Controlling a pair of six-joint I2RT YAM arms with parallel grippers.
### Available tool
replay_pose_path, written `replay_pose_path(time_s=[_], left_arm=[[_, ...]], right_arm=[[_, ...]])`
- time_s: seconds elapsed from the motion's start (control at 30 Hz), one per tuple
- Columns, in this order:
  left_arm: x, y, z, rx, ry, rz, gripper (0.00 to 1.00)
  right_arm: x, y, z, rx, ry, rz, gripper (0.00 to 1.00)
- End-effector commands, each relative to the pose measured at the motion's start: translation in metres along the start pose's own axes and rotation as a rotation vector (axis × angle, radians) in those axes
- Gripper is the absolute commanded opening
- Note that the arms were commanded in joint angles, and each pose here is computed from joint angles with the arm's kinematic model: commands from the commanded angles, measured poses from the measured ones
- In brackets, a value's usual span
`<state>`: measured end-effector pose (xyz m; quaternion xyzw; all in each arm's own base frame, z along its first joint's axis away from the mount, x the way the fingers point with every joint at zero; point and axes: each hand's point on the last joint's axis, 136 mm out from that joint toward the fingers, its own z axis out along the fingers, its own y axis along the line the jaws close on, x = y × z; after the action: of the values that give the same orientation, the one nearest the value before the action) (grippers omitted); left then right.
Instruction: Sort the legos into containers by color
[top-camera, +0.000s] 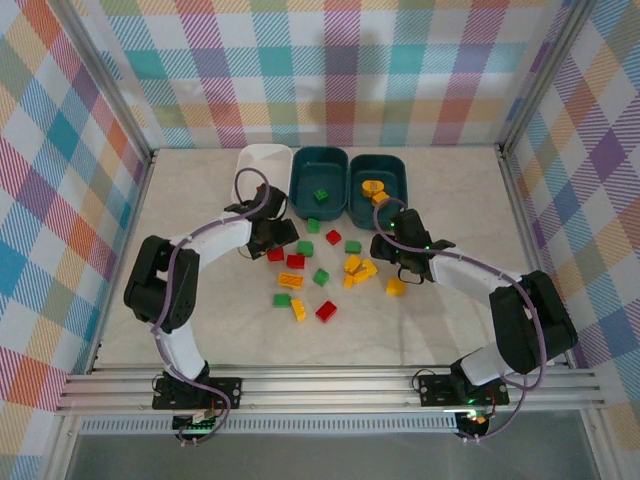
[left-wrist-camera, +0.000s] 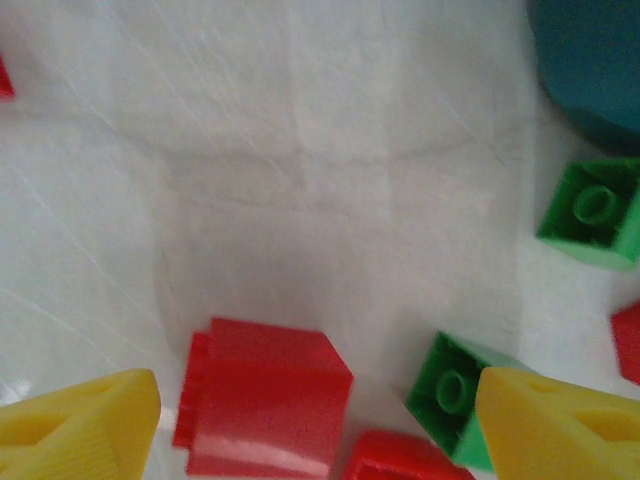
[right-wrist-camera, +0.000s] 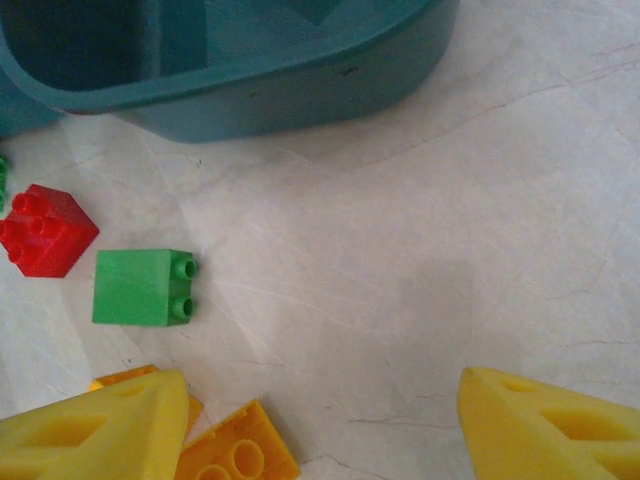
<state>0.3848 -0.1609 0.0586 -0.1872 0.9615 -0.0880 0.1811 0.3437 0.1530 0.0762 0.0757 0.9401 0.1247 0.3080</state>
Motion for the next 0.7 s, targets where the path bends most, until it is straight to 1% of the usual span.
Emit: replay_pose_path(time_s=[0.0,0.13,0.27,0.37,0.47,0.5,0.57,0.67], left_arm=[[0.009,0.024,0.012,-0.143,0.028,0.08,0.82],[0.013,0.019,0.029,-0.14,0.067,0.134,0.79],[0.015,0.017,0.035,-0.12,0.071,0.144,0.75],[0.015,0.018,0.034,-0.115,0.064,0.151,0.67],[0.017,0.016,0.034,-0.101,0.071,0.162,0.52],[0.017,0.016,0.034,-0.099,0.072,0.163,0.49],[0.017,0.016,0.032,-0.099,0.071,0.164,0.46],[0.016,0.015,0.027,-0.096,0.068,0.164,0.38]], right_arm=[[-0.003,0.002,0.005,-0.012,-0.02,0.028,0.72],[-0.001,0.004,0.007,-0.023,-0.014,0.034,0.72],[0.0,0.004,0.01,-0.022,-0.008,0.038,0.71],[0.001,0.005,0.011,-0.025,-0.005,0.039,0.71],[0.002,0.005,0.012,-0.026,-0.001,0.044,0.7],[0.002,0.005,0.012,-0.029,-0.001,0.047,0.7],[0.003,0.006,0.012,-0.036,0.005,0.052,0.7],[0.005,0.009,0.013,-0.054,0.017,0.062,0.7]])
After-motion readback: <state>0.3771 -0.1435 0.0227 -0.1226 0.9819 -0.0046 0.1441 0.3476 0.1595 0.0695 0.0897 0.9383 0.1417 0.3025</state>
